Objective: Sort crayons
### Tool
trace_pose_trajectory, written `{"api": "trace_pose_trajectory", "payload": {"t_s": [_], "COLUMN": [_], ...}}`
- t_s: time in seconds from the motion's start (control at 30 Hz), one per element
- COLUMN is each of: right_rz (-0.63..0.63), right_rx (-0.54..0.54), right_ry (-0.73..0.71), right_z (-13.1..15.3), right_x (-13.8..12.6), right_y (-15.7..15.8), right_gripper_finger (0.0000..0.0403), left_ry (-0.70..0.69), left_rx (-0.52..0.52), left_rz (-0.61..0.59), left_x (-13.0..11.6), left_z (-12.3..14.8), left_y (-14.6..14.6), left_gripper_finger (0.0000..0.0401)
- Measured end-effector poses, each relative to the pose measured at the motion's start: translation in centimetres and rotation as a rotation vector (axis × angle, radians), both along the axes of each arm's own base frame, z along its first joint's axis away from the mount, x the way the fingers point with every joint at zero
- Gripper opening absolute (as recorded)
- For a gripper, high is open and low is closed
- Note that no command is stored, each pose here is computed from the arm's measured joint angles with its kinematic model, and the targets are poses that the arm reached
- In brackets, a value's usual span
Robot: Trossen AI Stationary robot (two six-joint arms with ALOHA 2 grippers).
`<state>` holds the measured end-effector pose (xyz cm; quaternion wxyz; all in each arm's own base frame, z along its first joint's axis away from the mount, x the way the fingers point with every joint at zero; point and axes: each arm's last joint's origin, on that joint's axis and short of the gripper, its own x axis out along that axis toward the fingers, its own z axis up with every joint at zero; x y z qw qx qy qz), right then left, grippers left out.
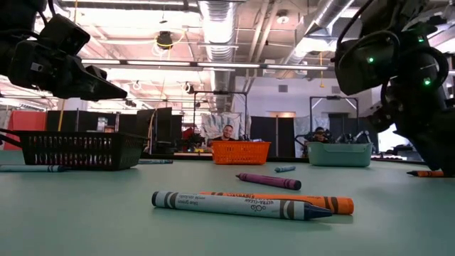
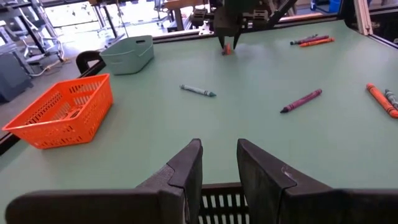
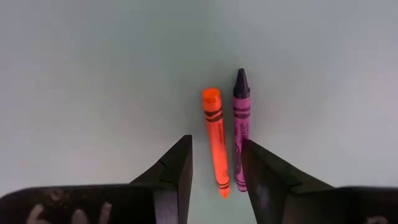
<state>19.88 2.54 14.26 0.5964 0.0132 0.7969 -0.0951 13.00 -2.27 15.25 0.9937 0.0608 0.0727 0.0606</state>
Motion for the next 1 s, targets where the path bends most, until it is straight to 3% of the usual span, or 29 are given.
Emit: {"api": "trace_pose_trajectory", "payload": {"t_s": [0.73,1.0], "right_rz": [-0.011,-0.036], "right_rx": [-0.005,-0.014], "right_ry": [0.017,0.027], "right_z": [0.05,0.11], "right_x": [-0.18,-0.28], "right_y": [0.09,0.08], "right_gripper_finger": [0.0139,0.0101], "left_ry": [0.0,0.0], "left_rx": [0.0,0.003], "left_rz": [0.0,0.018], "left_x": [0.0,-0.01], "left_z": [0.0,-0.01], "left_y": [0.0,0.05], "left_gripper_finger": [0.009,0.009]}}
